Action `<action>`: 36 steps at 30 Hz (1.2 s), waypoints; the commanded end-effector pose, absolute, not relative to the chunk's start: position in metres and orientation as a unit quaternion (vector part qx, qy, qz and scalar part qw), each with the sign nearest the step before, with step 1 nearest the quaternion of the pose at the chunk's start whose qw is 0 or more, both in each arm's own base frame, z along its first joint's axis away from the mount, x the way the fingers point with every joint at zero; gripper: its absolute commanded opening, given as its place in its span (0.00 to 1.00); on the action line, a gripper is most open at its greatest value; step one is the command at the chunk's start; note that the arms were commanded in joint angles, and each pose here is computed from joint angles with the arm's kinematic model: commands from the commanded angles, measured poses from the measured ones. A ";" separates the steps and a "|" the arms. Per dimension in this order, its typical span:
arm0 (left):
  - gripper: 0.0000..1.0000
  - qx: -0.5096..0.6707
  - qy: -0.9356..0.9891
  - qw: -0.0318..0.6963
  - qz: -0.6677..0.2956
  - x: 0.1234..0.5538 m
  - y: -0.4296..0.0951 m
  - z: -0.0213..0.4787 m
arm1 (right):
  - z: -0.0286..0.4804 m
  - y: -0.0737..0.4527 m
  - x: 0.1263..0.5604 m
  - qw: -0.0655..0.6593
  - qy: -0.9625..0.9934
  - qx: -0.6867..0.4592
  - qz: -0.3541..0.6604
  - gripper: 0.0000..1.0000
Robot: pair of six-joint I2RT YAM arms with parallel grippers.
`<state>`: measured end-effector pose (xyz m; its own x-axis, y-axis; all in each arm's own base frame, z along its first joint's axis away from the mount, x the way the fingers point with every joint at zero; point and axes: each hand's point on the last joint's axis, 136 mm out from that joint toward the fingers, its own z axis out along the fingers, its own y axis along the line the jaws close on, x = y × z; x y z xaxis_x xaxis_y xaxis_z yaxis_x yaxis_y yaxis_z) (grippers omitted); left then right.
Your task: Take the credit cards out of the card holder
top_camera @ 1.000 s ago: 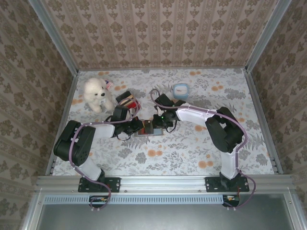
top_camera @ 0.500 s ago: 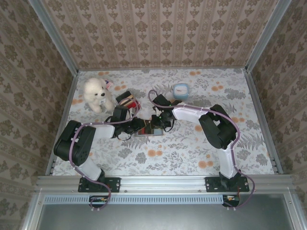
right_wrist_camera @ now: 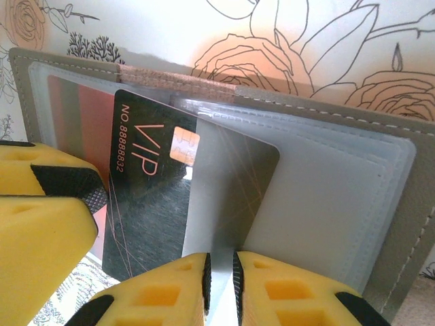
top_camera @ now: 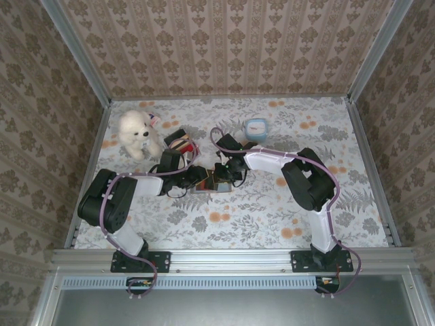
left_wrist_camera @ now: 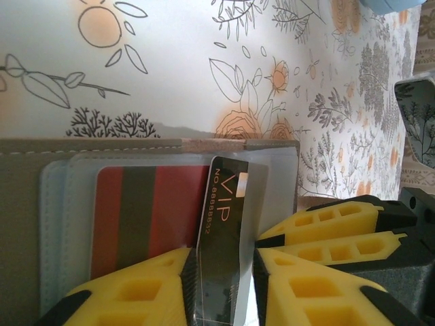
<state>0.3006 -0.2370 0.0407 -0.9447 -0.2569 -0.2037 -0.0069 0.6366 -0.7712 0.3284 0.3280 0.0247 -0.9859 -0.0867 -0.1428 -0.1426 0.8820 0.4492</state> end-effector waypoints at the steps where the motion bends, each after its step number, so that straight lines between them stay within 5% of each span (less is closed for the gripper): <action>1: 0.33 -0.088 0.912 0.147 -0.372 0.296 -0.221 0.031 | 0.008 0.325 0.320 0.035 0.973 -0.050 0.224 0.21; 24: 0.34 -0.051 0.910 0.120 -0.393 0.292 -0.240 0.033 | 0.002 0.329 0.315 0.019 0.969 -0.053 0.238 0.21; 36: 0.04 -0.038 0.918 0.140 -0.369 0.293 -0.232 0.045 | 0.003 0.318 0.317 0.028 0.973 -0.046 0.223 0.21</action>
<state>0.2932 -0.2360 0.0391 -0.9597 -0.1891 -0.2080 0.0192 0.6942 -0.7196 0.3278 0.3332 0.0222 -0.9866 -0.0927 -0.1344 -0.1466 0.8655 0.4791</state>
